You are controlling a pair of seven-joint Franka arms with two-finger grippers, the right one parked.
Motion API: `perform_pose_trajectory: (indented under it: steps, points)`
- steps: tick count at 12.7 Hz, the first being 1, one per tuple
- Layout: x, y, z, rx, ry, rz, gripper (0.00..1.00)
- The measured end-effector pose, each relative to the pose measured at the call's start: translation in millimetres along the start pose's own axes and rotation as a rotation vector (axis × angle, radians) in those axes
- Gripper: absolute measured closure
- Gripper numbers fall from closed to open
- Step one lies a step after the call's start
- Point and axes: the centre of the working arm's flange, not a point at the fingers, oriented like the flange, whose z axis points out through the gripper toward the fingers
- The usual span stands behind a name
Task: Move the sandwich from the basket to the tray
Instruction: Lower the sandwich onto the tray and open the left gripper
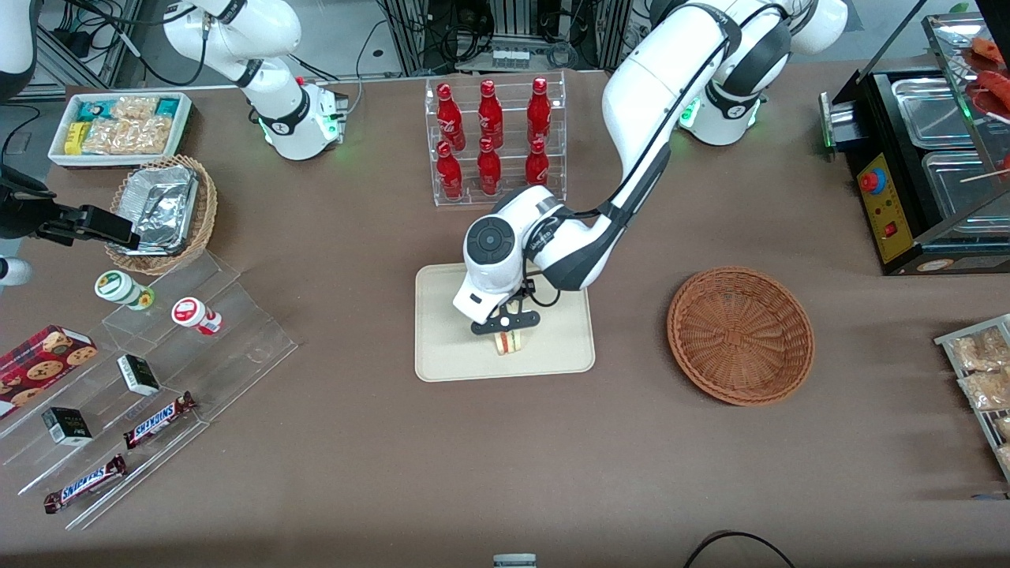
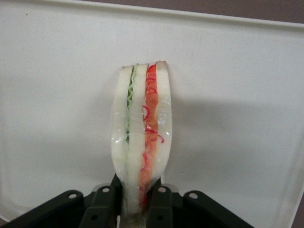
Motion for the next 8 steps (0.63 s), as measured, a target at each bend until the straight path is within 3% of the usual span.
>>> perform_pose_trajectory:
  steps: [6, 8]
  points:
    - [7.1, -2.9, -36.2, -0.005, 0.014, -0.011, 0.01]
    - [5.6, -7.2, -74.4, -0.005, 0.026, -0.013, 0.00]
